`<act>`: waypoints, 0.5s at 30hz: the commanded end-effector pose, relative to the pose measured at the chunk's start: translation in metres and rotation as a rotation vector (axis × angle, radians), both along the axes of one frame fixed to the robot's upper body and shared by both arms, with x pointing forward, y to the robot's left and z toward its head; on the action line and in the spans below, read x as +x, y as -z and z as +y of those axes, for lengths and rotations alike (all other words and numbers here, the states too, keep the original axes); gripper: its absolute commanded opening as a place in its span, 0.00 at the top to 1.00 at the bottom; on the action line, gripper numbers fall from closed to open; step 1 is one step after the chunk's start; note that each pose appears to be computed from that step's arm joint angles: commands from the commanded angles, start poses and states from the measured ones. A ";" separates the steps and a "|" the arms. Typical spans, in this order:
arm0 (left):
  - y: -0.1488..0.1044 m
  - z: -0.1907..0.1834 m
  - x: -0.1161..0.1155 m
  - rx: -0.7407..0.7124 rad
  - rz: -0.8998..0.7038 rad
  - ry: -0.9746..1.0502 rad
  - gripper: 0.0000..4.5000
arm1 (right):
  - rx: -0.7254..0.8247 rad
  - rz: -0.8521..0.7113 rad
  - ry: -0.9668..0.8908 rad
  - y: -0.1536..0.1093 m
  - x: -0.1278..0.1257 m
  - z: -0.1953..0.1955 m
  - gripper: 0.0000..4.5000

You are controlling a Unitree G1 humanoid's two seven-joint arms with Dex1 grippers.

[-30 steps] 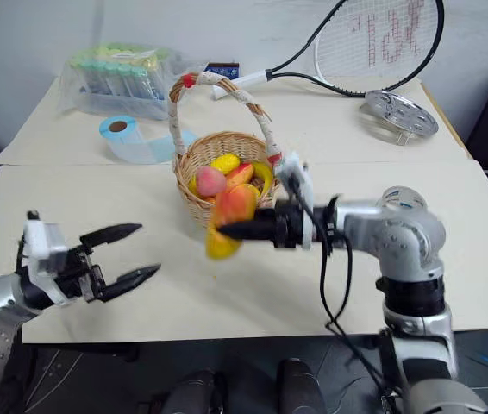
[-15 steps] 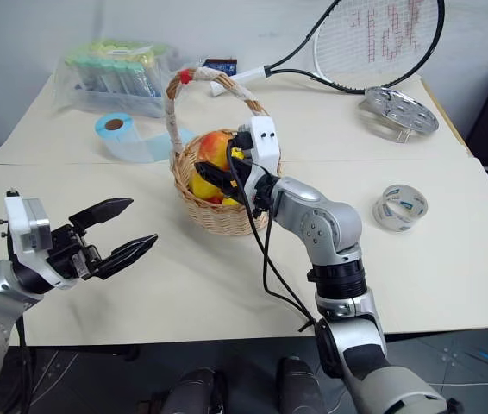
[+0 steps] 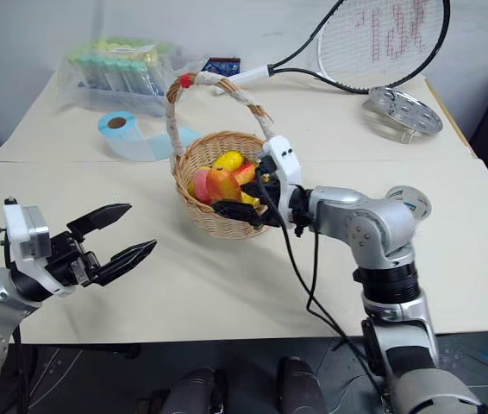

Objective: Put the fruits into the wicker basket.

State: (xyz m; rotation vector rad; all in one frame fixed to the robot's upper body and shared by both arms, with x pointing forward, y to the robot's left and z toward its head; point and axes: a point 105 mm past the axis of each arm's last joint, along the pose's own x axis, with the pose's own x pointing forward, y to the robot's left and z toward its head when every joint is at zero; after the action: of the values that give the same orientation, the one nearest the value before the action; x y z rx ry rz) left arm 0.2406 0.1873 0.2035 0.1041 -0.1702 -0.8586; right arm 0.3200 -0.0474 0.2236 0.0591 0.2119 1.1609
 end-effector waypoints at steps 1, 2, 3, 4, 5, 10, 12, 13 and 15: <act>-0.011 -0.003 -0.005 0.001 -0.061 0.014 0.00 | 0.052 -0.132 -0.080 -0.021 -0.014 -0.017 0.00; -0.011 -0.003 -0.005 0.003 -0.060 0.014 0.00 | 0.053 -0.142 -0.079 -0.018 -0.014 -0.026 0.00; -0.010 -0.002 -0.005 0.009 -0.059 0.016 0.00 | 0.051 -0.151 -0.063 -0.013 -0.014 -0.039 0.00; -0.010 -0.002 -0.005 0.013 -0.058 0.017 0.00 | 0.049 -0.159 -0.054 -0.009 -0.014 -0.049 0.00; -0.010 -0.002 -0.005 0.015 -0.058 0.018 0.00 | 0.046 -0.166 -0.050 -0.006 -0.015 -0.054 0.00; -0.010 0.004 -0.005 0.028 -0.064 0.001 0.00 | 0.081 -0.372 0.118 0.025 -0.012 -0.123 0.00; -0.010 0.004 -0.005 0.033 -0.062 -0.003 0.00 | 0.083 -0.371 0.234 0.041 -0.007 -0.149 0.00; -0.009 0.005 -0.005 0.034 -0.061 -0.002 0.00 | 0.087 -0.350 0.263 0.049 -0.006 -0.158 0.00; -0.010 0.005 -0.005 0.036 -0.058 0.004 0.00 | 0.046 -0.363 0.273 0.061 -0.007 -0.166 0.00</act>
State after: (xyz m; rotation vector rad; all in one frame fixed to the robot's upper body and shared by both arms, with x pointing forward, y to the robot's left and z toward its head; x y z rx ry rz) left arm 0.2386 0.1895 0.2049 0.1286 -0.1785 -0.8670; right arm 0.3147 -0.2092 0.1525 -0.0158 -0.0771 0.8840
